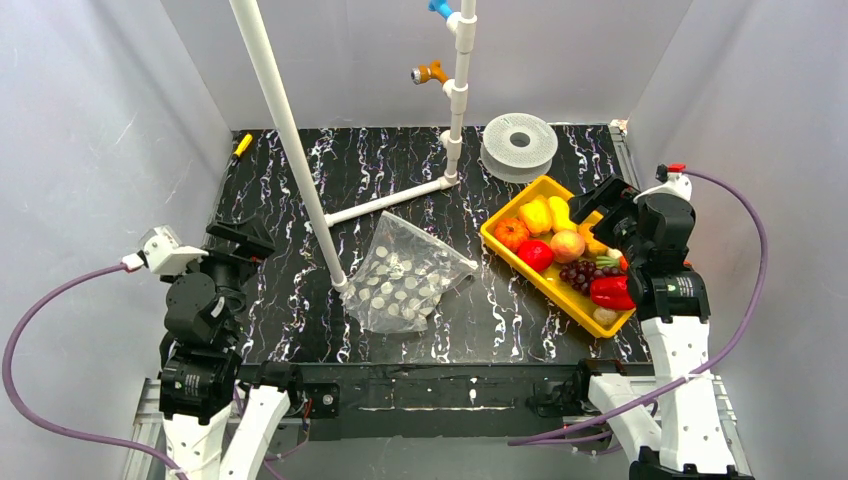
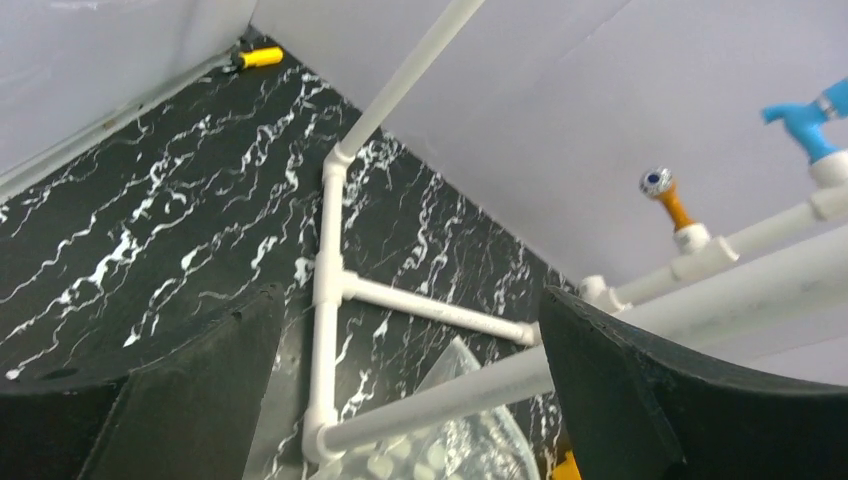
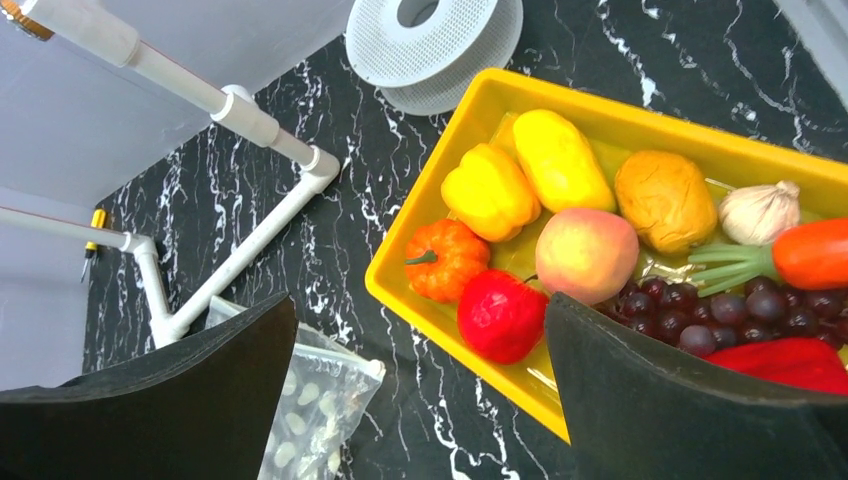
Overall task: Place the food in the zip-top bag and seal the zipper
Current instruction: Pick up the zipper food storage bag at the center of the board.
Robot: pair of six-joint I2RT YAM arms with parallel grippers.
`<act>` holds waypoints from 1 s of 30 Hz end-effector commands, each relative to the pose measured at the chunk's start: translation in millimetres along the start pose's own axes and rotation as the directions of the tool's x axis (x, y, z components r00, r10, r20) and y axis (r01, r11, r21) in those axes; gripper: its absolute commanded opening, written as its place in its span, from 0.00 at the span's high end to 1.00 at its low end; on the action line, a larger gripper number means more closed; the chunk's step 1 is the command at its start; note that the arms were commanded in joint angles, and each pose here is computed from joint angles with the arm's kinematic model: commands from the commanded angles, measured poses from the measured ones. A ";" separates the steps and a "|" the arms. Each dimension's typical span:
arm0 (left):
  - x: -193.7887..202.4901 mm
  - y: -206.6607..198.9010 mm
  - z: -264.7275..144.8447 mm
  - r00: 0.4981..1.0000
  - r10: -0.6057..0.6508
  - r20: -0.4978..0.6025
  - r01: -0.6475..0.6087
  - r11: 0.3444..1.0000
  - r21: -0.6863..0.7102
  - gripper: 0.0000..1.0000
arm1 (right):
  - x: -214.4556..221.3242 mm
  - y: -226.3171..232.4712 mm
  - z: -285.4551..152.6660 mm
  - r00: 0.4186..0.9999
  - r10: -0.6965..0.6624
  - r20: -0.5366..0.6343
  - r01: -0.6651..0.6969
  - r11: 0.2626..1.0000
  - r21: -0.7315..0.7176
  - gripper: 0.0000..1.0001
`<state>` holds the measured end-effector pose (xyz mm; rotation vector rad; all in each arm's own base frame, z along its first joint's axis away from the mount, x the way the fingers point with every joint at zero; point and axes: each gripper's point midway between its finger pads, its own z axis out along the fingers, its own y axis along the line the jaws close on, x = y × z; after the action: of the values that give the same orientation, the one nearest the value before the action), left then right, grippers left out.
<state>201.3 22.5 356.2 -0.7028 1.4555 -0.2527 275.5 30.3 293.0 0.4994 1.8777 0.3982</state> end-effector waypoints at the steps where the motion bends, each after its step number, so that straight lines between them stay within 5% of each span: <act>1: 25.0 5.6 -7.3 0.992 0.067 -0.111 -0.066 0.998 0.015 0.02 | 7.4 11.6 1.0 0.999 0.032 -0.040 -0.035 0.997 -0.065 0.00; 9: 67.9 -33.5 -31.6 0.898 0.292 -0.329 -0.177 0.925 0.336 0.02 | 22.6 47.9 -5.9 0.989 -0.082 -0.124 0.041 0.953 -0.299 0.00; 14: 107.0 -68.6 -69.1 0.790 0.445 -0.423 -0.085 0.761 0.643 0.02 | 50.9 69.5 -1.2 0.950 -0.158 -0.268 0.036 0.912 -0.408 0.00; 17: 129.2 -87.7 -105.1 0.692 0.523 -0.498 0.089 0.623 0.777 0.02 | 93.3 92.9 1.9 0.878 -0.280 -0.388 0.077 0.883 -0.463 0.00; 22: 142.5 -91.5 -134.6 0.614 0.568 -0.548 0.236 0.530 0.814 0.02 | 167.3 116.7 3.1 0.776 -0.291 -0.560 -0.028 0.871 -0.490 0.00; 27: 179.8 -95.3 -138.2 0.447 0.530 -0.721 0.454 0.560 0.693 0.02 | 223.6 103.3 11.3 0.748 -0.162 -0.644 -0.142 0.908 -0.394 0.00; 30: 214.3 -96.9 -139.1 0.383 0.579 -0.720 0.423 0.583 0.694 0.02 | 239.0 97.9 19.3 0.743 -0.096 -0.663 -0.197 0.915 -0.353 0.00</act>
<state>128.4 -183.3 262.8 0.4348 2.0660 -1.2600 214.9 224.2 137.9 -0.0317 2.4934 1.0045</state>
